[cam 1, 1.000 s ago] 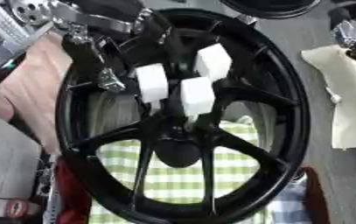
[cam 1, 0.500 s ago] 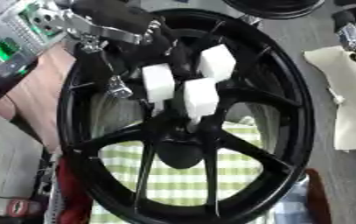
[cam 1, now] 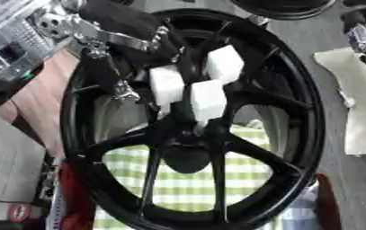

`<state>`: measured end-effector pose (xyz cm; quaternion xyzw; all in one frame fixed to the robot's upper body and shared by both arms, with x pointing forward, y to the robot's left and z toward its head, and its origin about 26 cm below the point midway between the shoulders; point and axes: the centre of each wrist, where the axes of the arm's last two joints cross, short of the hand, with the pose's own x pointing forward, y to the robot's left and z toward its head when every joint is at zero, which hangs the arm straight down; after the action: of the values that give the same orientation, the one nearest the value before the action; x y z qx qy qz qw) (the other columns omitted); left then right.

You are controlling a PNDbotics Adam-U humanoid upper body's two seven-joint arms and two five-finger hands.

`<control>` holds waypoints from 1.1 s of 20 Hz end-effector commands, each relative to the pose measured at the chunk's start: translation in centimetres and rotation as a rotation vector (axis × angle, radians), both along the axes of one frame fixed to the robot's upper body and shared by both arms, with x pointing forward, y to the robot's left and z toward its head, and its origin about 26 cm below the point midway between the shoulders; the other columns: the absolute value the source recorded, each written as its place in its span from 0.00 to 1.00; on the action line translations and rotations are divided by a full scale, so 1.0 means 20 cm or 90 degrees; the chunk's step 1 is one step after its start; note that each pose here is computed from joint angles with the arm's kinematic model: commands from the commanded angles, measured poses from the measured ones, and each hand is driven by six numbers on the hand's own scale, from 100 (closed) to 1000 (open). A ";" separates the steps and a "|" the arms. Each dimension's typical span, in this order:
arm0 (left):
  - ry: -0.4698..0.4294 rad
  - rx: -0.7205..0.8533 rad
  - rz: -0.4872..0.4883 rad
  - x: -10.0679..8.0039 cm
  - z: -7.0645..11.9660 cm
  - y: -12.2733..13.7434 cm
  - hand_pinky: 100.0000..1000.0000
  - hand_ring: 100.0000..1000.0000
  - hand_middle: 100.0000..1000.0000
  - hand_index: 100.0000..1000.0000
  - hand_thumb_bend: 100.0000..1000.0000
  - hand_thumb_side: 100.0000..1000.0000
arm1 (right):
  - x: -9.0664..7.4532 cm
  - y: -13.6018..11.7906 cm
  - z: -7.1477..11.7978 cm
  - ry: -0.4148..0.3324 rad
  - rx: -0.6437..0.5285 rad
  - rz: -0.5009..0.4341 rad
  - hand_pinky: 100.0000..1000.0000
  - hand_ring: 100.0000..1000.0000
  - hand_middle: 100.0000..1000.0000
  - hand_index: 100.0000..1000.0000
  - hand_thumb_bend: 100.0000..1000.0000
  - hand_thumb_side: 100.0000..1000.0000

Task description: Pull the pin out of the wheel hub.

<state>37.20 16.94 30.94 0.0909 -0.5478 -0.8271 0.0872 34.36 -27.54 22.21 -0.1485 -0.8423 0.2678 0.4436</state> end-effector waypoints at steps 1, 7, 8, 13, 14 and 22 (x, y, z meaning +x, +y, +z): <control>-0.031 0.122 -0.086 -0.03 0.06 0.01 0.84 0.79 0.77 0.81 0.14 0.00 | 0.00 -0.02 0.04 -0.015 -0.005 -0.005 0.90 0.76 0.77 0.77 0.01 0.42; -0.021 0.126 -0.080 -0.04 0.05 0.01 0.84 0.79 0.77 0.81 0.14 0.00 | 0.00 -0.02 0.03 -0.012 -0.006 -0.006 0.90 0.76 0.77 0.77 0.01 0.42; -0.020 0.126 -0.077 -0.04 0.05 0.01 0.84 0.79 0.77 0.81 0.14 0.00 | 0.00 -0.02 0.03 -0.012 -0.006 -0.007 0.90 0.76 0.77 0.77 0.01 0.42; -0.016 0.130 -0.062 -0.03 0.05 0.01 0.84 0.80 0.76 0.81 0.15 0.00 | 0.00 -0.02 0.03 -0.010 -0.005 -0.006 0.90 0.76 0.77 0.77 0.01 0.42; -0.016 0.131 -0.060 -0.03 0.05 0.01 0.83 0.80 0.76 0.81 0.14 0.00 | 0.00 -0.02 0.03 -0.010 -0.005 -0.006 0.90 0.76 0.77 0.77 0.01 0.42; -0.014 0.134 -0.041 -0.01 0.04 0.02 0.82 0.75 0.70 0.80 0.12 0.00 | 0.00 -0.02 0.02 -0.009 -0.002 -0.004 0.91 0.76 0.78 0.77 0.01 0.42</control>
<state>37.08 16.89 30.69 0.0919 -0.5229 -0.8412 0.1024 34.42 -27.66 21.93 -0.1489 -0.8408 0.2651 0.4479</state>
